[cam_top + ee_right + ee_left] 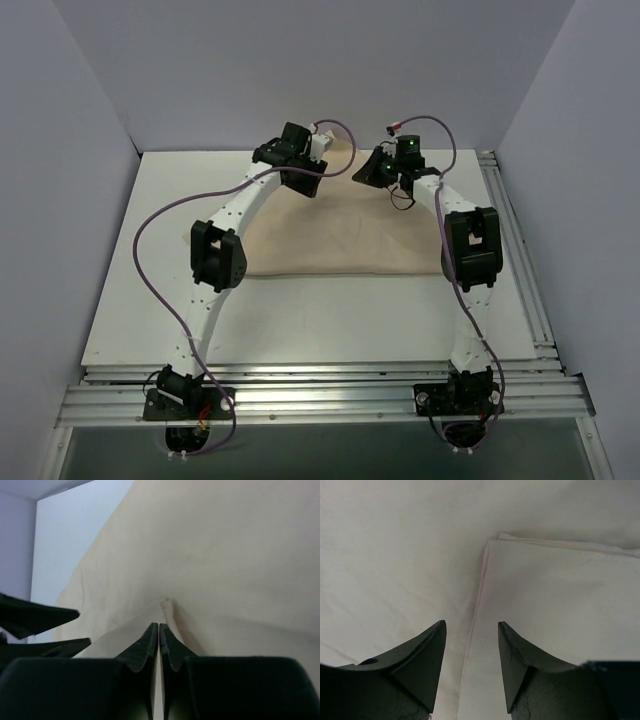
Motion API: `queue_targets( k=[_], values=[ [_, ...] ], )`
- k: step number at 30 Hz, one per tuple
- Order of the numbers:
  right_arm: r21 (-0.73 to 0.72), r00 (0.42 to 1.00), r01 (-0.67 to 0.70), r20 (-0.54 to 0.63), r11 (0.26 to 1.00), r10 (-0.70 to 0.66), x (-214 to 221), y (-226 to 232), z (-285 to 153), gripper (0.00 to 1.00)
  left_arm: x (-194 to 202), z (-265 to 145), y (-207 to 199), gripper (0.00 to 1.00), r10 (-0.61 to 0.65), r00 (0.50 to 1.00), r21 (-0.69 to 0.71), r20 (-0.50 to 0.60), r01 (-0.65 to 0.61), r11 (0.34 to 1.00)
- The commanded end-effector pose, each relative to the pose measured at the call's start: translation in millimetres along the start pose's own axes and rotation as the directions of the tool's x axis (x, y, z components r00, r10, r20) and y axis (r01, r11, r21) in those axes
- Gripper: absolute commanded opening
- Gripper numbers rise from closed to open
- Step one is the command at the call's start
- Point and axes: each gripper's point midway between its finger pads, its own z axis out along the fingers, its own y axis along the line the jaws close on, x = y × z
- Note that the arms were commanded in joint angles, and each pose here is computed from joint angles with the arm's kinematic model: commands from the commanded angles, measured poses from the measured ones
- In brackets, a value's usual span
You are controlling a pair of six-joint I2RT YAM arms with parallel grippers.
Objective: Prepare the surgical pack
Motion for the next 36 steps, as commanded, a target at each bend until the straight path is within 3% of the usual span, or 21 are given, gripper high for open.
queue_targets(
  k=[1,2,8,25,32,36],
  values=[
    [-0.156,0.998,-0.051,-0.033,0.986,0.046,21.6,37.4,-6.9,0.0,-6.5,17.4,-26.7,0.55,-0.03,0.999,0.12,0.035,0.025,0.992],
    [-0.172,0.993,-0.098,-0.086,0.98,0.084,40.8,34.2,-3.7,0.0,-1.7,24.2,-29.6,0.55,-0.032,0.999,0.137,0.023,0.029,0.99],
    [-0.248,0.987,-0.128,-0.124,0.96,0.1,61.4,44.7,6.0,0.0,6.5,46.2,-27.2,0.55,-0.04,0.999,0.131,0.01,0.039,0.991],
    [-0.036,0.945,-0.133,-0.307,0.99,0.115,126.9,-41.0,39.4,0.0,35.1,71.3,-12.3,0.56,-0.056,0.997,0.094,-0.056,0.061,0.994],
    [-0.038,0.948,-0.116,-0.302,0.992,0.1,119.8,-42.2,39.6,0.0,42.7,80.6,-2.3,0.56,-0.085,0.994,0.067,-0.069,0.09,0.994],
    [-0.022,0.963,-0.09,-0.256,0.996,0.082,85.2,-29.1,33.5,0.0,36.5,78.2,4.5,0.56,-0.076,0.996,0.033,-0.048,0.078,0.996]
  ],
)
